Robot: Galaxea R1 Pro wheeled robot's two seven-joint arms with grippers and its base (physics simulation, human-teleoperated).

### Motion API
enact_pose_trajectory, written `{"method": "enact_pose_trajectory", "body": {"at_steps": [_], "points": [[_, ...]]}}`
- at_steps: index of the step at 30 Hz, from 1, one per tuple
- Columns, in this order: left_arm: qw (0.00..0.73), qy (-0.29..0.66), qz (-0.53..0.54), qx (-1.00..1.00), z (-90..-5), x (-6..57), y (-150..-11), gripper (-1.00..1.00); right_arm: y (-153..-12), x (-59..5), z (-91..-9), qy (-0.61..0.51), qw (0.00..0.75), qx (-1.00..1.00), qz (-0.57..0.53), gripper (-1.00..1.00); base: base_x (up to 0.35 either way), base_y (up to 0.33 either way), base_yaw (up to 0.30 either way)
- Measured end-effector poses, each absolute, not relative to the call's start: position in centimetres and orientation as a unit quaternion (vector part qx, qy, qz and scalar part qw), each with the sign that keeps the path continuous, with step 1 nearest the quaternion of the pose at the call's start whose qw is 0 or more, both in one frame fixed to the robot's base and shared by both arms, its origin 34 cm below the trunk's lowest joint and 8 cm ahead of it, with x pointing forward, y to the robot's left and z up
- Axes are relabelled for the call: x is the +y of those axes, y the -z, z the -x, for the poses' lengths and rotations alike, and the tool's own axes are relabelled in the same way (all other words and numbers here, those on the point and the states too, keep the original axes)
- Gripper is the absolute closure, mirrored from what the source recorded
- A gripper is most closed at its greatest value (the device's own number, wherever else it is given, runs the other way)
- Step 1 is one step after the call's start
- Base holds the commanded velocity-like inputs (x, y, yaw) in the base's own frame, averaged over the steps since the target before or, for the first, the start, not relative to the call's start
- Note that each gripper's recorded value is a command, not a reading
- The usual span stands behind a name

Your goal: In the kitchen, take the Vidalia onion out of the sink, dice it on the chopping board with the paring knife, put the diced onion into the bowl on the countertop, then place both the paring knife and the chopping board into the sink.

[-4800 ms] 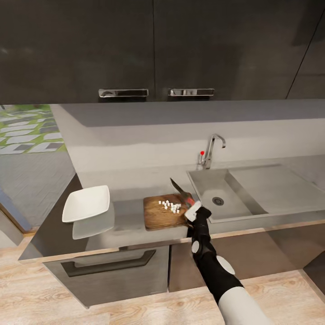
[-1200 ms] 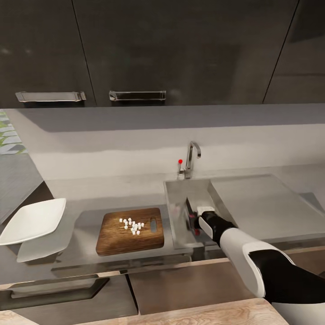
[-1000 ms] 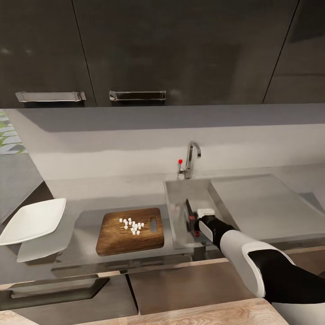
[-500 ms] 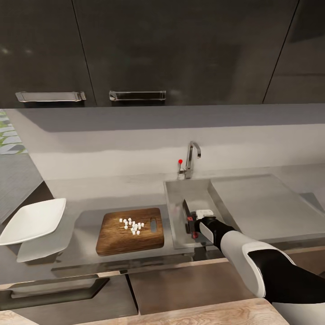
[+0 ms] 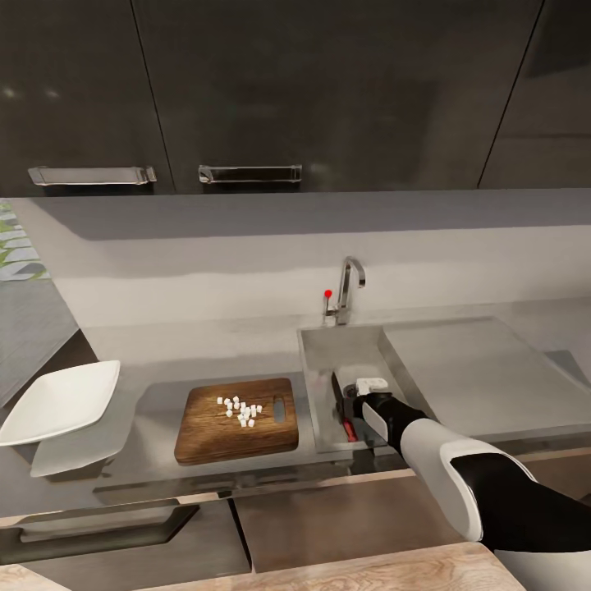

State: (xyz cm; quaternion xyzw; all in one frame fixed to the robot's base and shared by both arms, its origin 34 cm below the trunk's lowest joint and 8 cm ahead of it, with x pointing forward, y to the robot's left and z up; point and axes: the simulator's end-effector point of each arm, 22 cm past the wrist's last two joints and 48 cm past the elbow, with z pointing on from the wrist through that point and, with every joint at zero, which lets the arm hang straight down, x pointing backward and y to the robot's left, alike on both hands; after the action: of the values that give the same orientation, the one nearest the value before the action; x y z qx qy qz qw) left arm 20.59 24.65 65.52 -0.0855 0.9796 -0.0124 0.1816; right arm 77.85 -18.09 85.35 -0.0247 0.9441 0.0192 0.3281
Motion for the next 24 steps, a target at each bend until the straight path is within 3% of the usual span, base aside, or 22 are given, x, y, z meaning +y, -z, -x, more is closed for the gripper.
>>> {"method": "enact_pose_trajectory", "body": {"at_steps": [4, 15, 24], "points": [[0.182, 0.012, 0.086, 0.98, -20.6, 24.7, -65.5, -1.0, -86.4, -17.7, -78.8, -0.021, 0.343, 0.939, 0.026, -1.0, 0.0, 0.0, 0.0], [0.18, 0.012, 0.085, 0.98, -20.5, 24.6, -65.5, -1.0, -104.6, -14.8, -87.0, -0.031, 0.468, 0.881, 0.058, -1.0, 0.0, 0.0, 0.0], [0.18, 0.012, 0.085, 0.98, -20.4, 24.7, -65.5, -1.0, -105.3, -12.2, -80.8, -0.05, 0.53, 0.843, 0.078, -1.0, 0.0, 0.0, 0.0]]}}
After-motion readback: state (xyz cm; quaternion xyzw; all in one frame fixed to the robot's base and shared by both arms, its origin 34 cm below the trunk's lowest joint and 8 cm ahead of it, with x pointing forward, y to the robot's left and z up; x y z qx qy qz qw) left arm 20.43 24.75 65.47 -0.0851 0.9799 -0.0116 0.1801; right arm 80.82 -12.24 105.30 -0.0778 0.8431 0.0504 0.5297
